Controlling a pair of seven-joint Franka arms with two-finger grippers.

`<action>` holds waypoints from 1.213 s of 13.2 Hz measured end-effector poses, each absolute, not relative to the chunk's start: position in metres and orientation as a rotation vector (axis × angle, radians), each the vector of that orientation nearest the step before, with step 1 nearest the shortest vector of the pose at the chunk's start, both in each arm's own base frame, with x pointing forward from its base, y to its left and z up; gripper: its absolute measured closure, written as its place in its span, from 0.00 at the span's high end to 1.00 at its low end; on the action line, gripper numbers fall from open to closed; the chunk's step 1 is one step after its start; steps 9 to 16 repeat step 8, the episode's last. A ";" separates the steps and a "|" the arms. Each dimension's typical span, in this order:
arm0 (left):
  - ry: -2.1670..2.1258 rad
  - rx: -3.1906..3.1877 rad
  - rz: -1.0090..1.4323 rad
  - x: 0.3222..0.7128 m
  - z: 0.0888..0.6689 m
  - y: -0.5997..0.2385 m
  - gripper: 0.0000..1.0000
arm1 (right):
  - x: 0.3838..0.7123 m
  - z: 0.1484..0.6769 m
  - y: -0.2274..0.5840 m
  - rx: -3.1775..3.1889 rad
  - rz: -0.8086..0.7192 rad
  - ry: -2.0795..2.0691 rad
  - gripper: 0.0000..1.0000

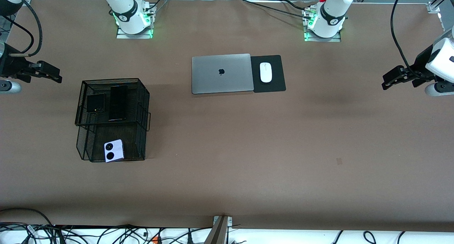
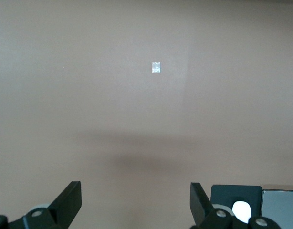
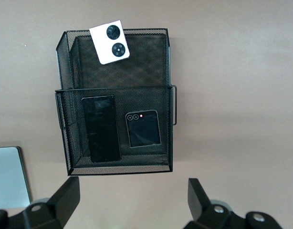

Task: Place phones with both arms

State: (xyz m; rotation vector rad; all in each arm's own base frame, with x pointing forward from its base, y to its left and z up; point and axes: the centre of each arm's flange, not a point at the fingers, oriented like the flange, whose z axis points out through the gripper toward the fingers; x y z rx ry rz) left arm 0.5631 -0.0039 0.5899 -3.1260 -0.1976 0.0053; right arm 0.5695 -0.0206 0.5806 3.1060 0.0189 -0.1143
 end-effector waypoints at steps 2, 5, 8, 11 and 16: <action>-0.198 -3.126 0.006 0.563 0.590 -0.004 1.00 | 0.570 0.581 -0.021 3.106 -0.112 0.016 1.00; -0.199 -3.126 0.010 0.563 0.590 -0.003 1.00 | 0.570 0.581 -0.022 3.106 -0.108 0.014 1.00; -0.200 -3.126 0.011 0.563 0.590 -0.003 1.00 | 0.570 0.581 -0.022 3.106 -0.101 0.012 1.00; -0.200 -3.126 0.011 0.563 0.590 -0.003 1.00 | 0.570 0.581 -0.022 3.106 -0.101 0.012 1.00; -0.200 -3.126 0.011 0.563 0.590 -0.003 1.00 | 0.570 0.581 -0.022 3.106 -0.101 0.012 1.00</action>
